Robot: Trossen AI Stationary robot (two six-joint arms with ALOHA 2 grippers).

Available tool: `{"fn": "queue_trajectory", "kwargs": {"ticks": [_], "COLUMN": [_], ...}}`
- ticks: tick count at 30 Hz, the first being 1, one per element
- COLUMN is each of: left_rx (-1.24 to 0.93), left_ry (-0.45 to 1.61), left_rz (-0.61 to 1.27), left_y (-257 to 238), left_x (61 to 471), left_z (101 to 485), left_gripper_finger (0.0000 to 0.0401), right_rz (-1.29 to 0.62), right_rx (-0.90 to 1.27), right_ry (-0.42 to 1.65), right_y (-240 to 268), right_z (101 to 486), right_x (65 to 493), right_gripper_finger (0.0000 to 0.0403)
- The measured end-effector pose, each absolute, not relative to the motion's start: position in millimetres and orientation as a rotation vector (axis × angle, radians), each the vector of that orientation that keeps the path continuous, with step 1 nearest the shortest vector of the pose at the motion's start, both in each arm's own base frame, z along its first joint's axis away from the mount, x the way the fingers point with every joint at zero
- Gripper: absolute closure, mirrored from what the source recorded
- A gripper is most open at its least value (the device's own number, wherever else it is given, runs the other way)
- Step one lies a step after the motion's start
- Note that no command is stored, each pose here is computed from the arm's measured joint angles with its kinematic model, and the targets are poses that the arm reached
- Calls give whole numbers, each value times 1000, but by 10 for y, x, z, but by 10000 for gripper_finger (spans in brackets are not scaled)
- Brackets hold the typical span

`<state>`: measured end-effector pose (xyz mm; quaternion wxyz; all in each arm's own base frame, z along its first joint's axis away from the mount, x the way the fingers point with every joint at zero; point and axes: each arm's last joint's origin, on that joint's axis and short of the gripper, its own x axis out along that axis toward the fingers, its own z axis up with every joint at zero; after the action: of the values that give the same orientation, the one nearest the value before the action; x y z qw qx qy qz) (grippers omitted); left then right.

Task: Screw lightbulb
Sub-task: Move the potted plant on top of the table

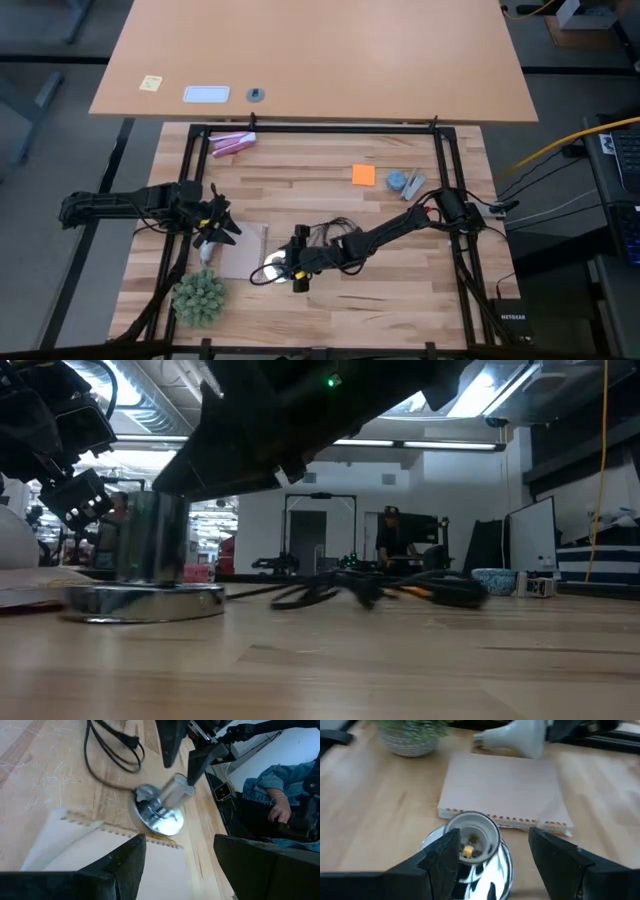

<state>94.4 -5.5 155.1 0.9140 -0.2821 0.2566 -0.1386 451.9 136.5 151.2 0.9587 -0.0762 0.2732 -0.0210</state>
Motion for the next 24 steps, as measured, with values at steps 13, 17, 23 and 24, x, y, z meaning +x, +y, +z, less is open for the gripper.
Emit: {"fn": "queue_trajectory", "kwargs": {"ticks": [13, 17, 23, 24], "left_rx": [-581, -581, -581, -581], "left_ry": [528, 528, 528, 528], "left_rz": [-286, -286, -286, -285], "left_y": [-56, -56, -55, -55], "left_x": [944, 944, 944, 944], "left_z": [1552, 1552, 1552, 1551], "left_gripper_finger": [177, 177, 177, 177], "right_rz": [-198, -192, -235, -246], "right_rx": [-356, -393, -430, -437], "right_ry": [723, 742, 798, 809], "right_y": [1320, 1311, 1239, 1222], "right_z": [1699, 1757, 1836, 1855], "right_x": [4544, 4566, 4580, 4583], "right_gripper_finger": [162, 162, 162, 162]}}
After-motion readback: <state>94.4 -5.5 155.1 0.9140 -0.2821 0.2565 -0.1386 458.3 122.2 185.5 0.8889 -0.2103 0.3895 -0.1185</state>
